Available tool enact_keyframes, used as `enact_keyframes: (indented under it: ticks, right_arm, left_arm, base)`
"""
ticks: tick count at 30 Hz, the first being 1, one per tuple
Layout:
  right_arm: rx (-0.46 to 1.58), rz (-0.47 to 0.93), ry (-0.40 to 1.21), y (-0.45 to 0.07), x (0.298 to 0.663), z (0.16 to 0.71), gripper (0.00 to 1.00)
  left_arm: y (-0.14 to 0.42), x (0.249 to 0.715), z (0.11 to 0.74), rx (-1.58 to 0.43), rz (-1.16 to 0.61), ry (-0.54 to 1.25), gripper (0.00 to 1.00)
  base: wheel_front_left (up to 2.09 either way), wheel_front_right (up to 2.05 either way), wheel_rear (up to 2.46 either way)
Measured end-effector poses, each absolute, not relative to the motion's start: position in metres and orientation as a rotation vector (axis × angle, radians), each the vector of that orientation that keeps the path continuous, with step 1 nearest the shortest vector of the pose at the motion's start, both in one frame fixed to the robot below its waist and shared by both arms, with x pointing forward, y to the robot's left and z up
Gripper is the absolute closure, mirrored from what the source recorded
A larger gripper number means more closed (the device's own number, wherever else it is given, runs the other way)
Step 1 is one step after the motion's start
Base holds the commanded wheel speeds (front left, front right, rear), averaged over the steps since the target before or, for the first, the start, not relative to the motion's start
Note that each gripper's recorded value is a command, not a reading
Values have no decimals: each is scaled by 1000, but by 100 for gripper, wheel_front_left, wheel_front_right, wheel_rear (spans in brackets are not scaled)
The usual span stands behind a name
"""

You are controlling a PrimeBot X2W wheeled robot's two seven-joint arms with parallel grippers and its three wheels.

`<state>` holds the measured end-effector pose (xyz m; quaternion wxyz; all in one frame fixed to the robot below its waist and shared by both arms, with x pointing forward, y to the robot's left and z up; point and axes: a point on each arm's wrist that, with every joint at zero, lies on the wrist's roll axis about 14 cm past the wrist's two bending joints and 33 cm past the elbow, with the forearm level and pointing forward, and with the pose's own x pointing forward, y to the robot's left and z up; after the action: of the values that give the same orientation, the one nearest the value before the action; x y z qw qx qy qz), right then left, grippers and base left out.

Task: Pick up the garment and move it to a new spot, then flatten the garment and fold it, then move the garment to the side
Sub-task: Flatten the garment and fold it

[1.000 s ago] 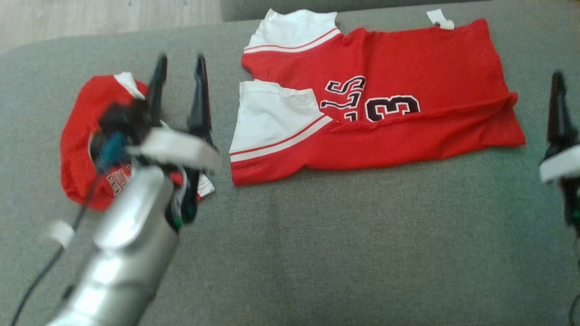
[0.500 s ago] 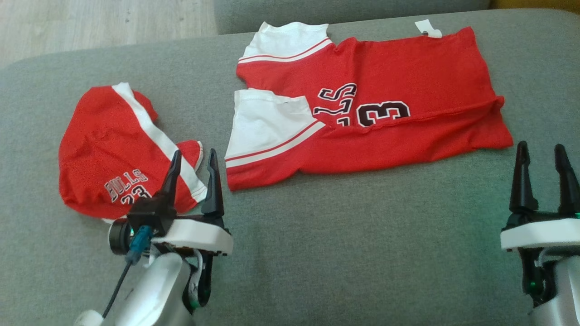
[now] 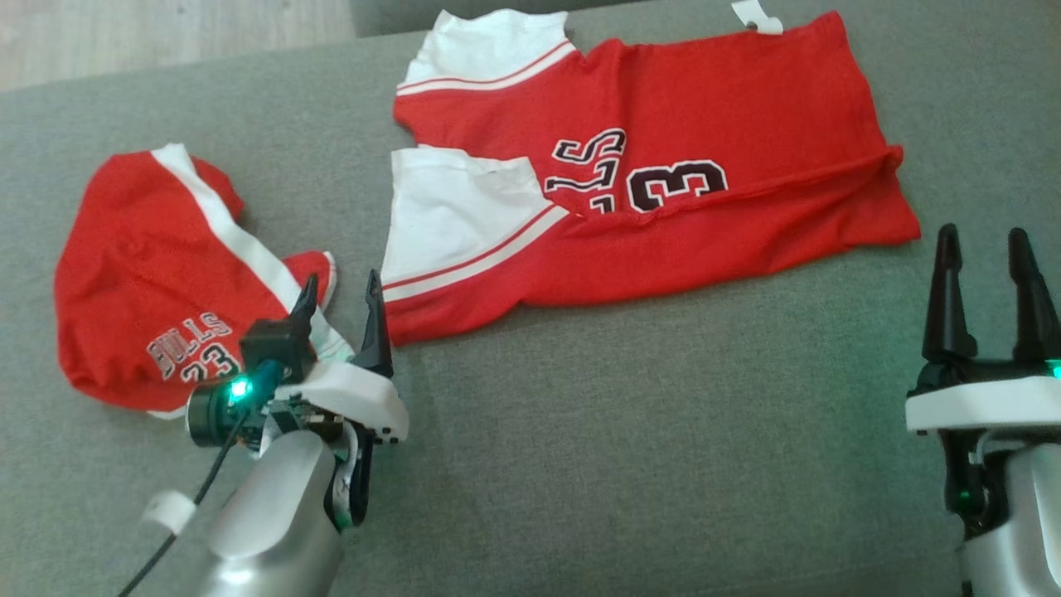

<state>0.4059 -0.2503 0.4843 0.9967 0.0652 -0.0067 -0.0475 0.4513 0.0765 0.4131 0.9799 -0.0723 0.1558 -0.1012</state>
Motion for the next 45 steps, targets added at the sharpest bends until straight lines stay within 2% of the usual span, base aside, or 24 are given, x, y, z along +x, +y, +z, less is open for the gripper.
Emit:
enact_keyframes:
  ticks: [10,25,26,27,28,36,45]
  right_arm:
    - [125,-108,8,-254,406,477,0]
    - [115,-132,9,-263,403,478,0]
    - [114,-133,9,-263,402,478,0]
    - [114,-134,9,-264,402,478,0]
    - [114,-135,9,-264,402,478,0]
    - [88,-144,98,-269,412,465,0]
    - [55,-175,378,-281,442,426,0]
  left_arm:
    - [52,447,374,-104,-302,480,0]
    - [22,456,359,-43,-391,620,0]
    - [21,456,359,-40,-396,630,15]
    - [20,457,359,-36,-399,636,84]
    - [19,457,359,-32,-405,640,100]
    - [16,457,373,-49,-423,563,100]
    - [6,476,441,-116,-457,239,100]
  base:
    - [0,0,0]
    - [0,0,0]
    - [0,0,0]
    - [0,0,0]
    - [0,0,0]
    - [0,0,0]
    - [0,0,0]
